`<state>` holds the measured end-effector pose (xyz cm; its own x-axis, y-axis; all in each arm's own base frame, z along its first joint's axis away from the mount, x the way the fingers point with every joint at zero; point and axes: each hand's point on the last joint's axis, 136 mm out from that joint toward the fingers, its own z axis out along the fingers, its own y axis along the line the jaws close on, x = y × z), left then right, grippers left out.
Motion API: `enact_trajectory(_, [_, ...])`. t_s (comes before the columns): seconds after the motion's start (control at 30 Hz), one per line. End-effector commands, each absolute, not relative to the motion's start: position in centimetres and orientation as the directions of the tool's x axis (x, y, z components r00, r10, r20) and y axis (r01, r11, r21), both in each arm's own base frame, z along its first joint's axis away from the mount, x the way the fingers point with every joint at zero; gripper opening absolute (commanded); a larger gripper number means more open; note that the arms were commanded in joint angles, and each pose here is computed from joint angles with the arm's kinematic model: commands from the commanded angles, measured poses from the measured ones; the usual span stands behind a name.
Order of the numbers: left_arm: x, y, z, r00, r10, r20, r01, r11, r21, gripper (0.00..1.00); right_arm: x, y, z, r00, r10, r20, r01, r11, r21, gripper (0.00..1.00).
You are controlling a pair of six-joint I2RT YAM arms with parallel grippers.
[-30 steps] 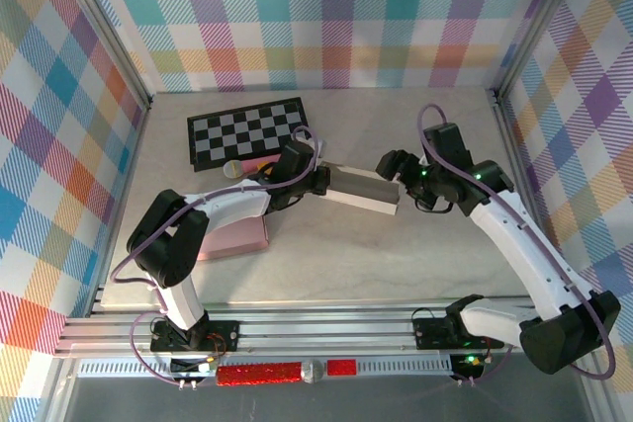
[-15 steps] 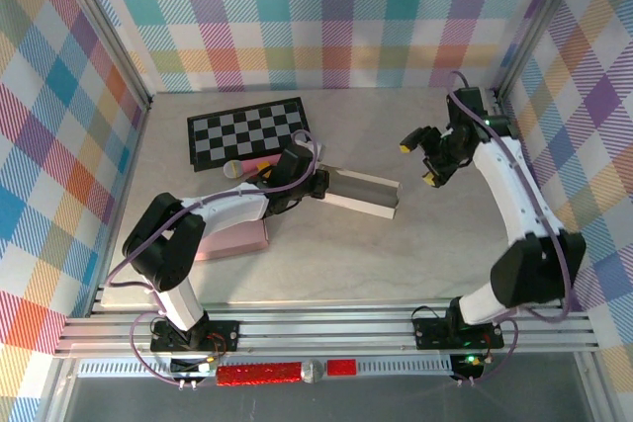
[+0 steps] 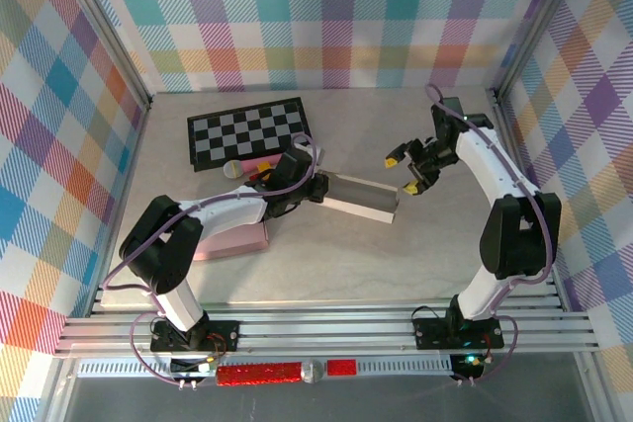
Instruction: Fold the paper box
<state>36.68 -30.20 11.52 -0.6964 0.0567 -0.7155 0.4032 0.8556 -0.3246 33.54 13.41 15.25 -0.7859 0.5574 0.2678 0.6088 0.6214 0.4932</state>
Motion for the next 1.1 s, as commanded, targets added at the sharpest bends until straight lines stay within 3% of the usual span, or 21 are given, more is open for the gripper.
enact_trajectory(0.0, [34.9, -30.2, 11.4, -0.712, 0.083, -0.698, 0.41, 0.855, -0.317, 0.12, 31.4, 14.1, 14.7, -0.79, 0.525, 0.316, 0.609, 0.612, 0.505, 0.67])
enact_trajectory(0.33, [31.0, -29.3, 9.3, -0.762, 0.081, -0.643, 0.378, 0.862, -0.339, 0.19, 27.9, 15.9, 12.2, -0.78, 0.505, 0.369, 0.625, 0.6, 0.499, 0.6])
enact_trajectory(0.57, [30.6, -29.3, 10.0, -0.769, 0.065, -0.636, 0.371, 0.856, -0.361, 0.19, 27.2, 16.2, 11.0, -0.772, 0.515, 0.374, 0.635, 0.586, 0.503, 0.54])
enact_trajectory(0.77, [29.6, -28.4, 14.7, -0.767, -0.023, -0.641, 0.333, 0.84, -0.428, 0.26, 27.2, 16.1, 10.7, -0.771, 0.519, 0.37, 0.636, 0.594, 0.492, 0.52])
enact_trajectory(0.9, [28.9, -27.1, 20.8, -0.765, -0.145, -0.627, 0.254, 0.827, -0.501, 0.45, 27.0, 16.0, 10.6, -0.77, 0.522, 0.368, 0.637, 0.596, 0.489, 0.5])
enact_trajectory(0.97, [28.9, -25.9, 23.3, -0.775, -0.185, -0.604, 0.197, 0.838, -0.509, 0.51, 27.0, 15.9, 10.5, -0.77, 0.523, 0.365, 0.637, 0.598, 0.486, 0.5])
enact_trajectory(1.07, [30.8, -24.2, 25.5, -0.809, -0.278, -0.518, 0.078, 0.823, -0.563, 0.49, 27.1, 15.9, 10.4, -0.772, 0.525, 0.358, 0.635, 0.603, 0.484, 0.49])
